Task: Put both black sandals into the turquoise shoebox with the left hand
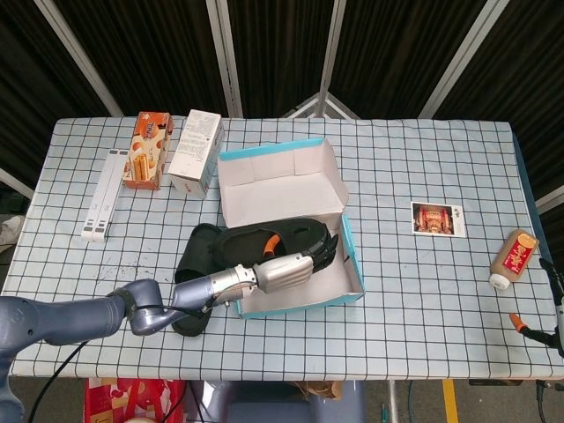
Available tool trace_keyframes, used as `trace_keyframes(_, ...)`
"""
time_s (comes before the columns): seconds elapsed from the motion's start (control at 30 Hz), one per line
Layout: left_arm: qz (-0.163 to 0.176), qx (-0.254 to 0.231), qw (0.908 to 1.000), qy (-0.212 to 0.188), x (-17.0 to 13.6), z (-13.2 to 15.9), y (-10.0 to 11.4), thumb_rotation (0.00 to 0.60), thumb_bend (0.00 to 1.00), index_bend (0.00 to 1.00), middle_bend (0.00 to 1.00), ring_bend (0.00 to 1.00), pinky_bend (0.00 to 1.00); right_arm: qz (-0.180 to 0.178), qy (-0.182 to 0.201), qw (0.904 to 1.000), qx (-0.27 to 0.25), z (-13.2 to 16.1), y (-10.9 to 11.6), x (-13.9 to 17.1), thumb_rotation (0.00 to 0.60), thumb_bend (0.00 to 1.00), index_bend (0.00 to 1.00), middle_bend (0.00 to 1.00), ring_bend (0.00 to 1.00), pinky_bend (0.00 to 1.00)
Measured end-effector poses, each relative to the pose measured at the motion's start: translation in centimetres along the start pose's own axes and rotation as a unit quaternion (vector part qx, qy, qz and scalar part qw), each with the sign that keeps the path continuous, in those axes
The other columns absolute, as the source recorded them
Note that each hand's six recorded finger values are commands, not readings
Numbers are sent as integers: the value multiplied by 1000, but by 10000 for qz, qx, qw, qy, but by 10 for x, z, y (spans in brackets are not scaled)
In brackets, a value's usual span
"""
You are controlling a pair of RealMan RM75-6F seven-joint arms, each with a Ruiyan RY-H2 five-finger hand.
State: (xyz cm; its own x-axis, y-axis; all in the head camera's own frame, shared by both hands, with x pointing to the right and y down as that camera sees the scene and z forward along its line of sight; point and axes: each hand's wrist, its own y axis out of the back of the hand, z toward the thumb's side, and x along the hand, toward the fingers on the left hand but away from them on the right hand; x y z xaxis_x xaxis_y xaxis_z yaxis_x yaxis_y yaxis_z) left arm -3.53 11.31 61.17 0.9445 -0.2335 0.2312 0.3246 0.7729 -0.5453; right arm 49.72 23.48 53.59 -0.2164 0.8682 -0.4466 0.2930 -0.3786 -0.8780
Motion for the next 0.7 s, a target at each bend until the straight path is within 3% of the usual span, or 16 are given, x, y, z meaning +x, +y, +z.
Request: trace_keyframes(0.7,363,250,9990,10,58,15,3,600,274,161,219,118,238,-2,-86,9999,-69,-6,2,0,600,234,110,165,201,227)
